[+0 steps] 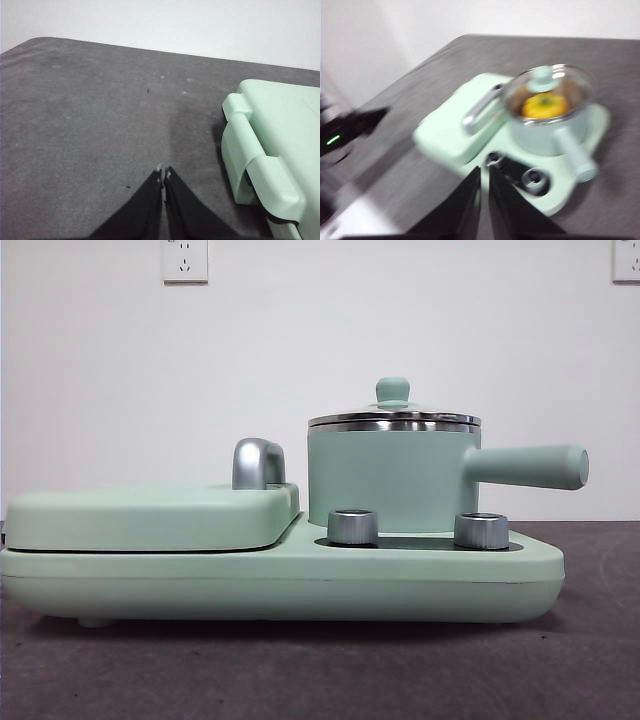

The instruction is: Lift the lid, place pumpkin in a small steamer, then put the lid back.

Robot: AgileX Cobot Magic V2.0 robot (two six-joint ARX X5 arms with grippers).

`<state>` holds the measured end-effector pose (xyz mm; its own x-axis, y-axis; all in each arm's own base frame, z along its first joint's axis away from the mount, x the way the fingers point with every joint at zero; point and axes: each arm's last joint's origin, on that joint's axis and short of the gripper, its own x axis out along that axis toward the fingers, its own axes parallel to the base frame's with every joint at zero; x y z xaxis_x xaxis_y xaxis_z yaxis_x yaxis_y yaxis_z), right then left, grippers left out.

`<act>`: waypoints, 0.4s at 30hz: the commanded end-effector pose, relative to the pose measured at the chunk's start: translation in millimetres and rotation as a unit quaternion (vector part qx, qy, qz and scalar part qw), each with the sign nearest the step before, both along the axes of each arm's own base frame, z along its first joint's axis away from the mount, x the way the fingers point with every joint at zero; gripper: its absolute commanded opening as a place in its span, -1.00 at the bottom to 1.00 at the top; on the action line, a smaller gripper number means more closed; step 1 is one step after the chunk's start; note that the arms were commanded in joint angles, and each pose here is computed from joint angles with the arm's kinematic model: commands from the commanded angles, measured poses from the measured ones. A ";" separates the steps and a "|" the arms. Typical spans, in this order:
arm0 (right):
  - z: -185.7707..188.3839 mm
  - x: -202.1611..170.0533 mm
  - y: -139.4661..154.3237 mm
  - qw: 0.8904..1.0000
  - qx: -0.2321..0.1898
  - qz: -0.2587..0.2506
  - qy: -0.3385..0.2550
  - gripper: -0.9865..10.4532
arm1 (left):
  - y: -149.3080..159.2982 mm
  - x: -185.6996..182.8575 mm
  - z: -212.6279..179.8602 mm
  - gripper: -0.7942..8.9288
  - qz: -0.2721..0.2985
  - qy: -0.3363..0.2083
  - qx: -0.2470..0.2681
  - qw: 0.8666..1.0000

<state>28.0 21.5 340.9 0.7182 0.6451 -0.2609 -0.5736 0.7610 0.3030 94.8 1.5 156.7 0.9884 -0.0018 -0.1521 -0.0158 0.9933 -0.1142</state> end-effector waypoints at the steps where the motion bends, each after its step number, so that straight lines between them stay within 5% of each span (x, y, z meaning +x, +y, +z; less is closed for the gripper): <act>1: -16.5 9.8 -1.5 0.997 0.011 -0.059 -0.038 -0.79 | 0.2 0.9 -6.5 -0.81 0.000 0.009 0.007 1.000; 12: -105.3 48.5 -15.8 0.962 0.015 -0.236 -0.136 -0.79 | 0.2 0.9 -6.5 -0.81 0.000 0.009 0.007 1.000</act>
<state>75.7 6.8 237.7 0.9651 0.2613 -0.0181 -0.2507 0.9416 0.2247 94.8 1.5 156.7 0.9884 -0.0018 -0.1521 -0.0158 0.9933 -0.1142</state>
